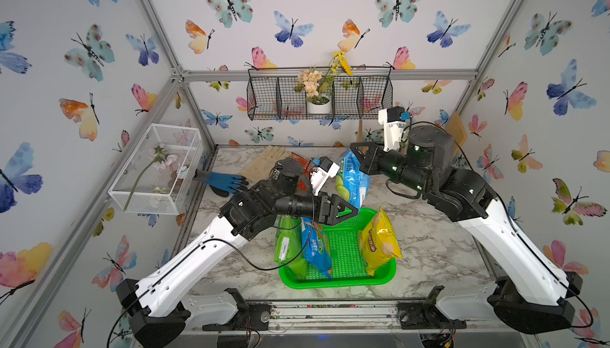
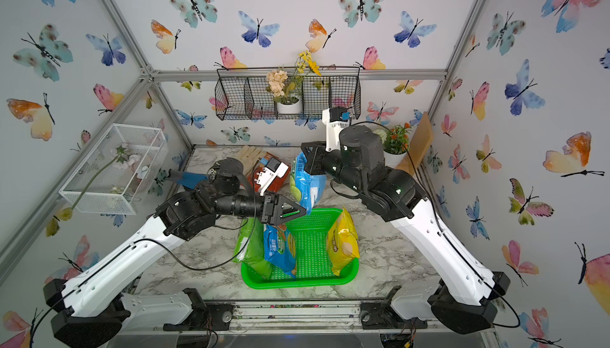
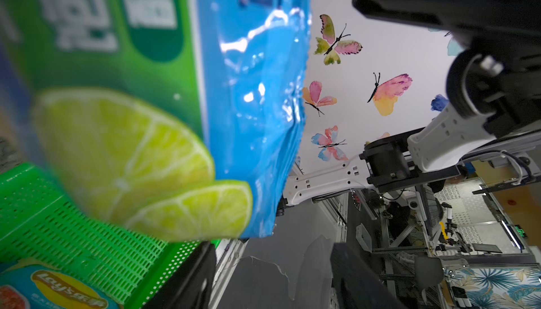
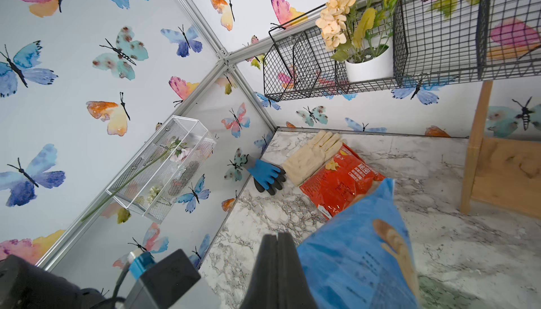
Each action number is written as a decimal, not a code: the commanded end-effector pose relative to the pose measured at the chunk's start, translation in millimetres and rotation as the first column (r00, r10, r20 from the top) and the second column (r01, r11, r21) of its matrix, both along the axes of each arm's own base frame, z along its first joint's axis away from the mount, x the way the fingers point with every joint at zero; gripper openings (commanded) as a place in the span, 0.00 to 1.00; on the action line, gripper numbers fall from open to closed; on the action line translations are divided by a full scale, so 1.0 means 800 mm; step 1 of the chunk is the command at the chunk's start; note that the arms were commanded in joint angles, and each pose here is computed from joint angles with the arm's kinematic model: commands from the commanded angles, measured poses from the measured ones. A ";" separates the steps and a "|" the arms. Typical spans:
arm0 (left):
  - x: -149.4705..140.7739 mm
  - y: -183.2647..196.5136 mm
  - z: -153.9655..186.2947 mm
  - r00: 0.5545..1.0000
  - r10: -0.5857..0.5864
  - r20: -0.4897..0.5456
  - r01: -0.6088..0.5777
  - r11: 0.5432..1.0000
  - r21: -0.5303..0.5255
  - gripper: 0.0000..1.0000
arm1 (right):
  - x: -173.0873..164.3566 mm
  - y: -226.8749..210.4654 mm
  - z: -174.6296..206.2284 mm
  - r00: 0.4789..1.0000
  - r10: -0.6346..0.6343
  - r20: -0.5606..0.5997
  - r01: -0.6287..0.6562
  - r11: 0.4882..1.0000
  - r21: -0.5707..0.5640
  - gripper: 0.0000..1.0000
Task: Put the potato chips into the basket
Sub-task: Pick up the potato chip from the center of the board, then place the potato chip in the basket.
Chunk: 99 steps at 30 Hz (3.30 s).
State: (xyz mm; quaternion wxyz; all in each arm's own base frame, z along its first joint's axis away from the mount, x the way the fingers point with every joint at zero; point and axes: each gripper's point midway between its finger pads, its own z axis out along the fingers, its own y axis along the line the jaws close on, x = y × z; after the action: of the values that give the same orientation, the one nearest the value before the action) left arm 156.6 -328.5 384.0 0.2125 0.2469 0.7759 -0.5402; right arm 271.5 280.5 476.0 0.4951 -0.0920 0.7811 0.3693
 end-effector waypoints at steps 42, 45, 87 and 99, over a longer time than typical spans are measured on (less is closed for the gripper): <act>0.021 0.011 -0.182 0.975 0.207 0.083 -0.219 0.818 0.531 0.55 | -0.123 -0.034 -0.256 0.840 0.191 -0.507 -0.316 0.933 -0.171 0.02; 0.015 0.017 -0.187 0.975 0.205 0.088 -0.219 0.807 0.548 0.57 | -0.118 -0.031 -0.265 0.834 0.192 -0.518 -0.323 0.930 -0.177 0.02; 0.033 -0.031 -0.254 0.988 0.115 0.101 -0.153 0.718 0.679 0.61 | 0.014 -0.094 -0.208 0.953 -0.026 -0.301 -0.101 0.911 -0.399 0.68; 0.071 0.052 -0.123 0.908 0.267 0.323 -0.414 0.689 0.595 0.66 | 0.000 -0.106 -0.147 0.986 -0.013 -0.166 -0.044 0.940 -0.338 0.73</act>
State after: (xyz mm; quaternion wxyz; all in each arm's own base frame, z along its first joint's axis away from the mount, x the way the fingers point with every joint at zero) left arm 198.3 -327.0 246.4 0.2297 0.2340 0.9256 -0.1890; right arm 273.6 202.4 342.3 0.3781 -0.1550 0.8808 0.2392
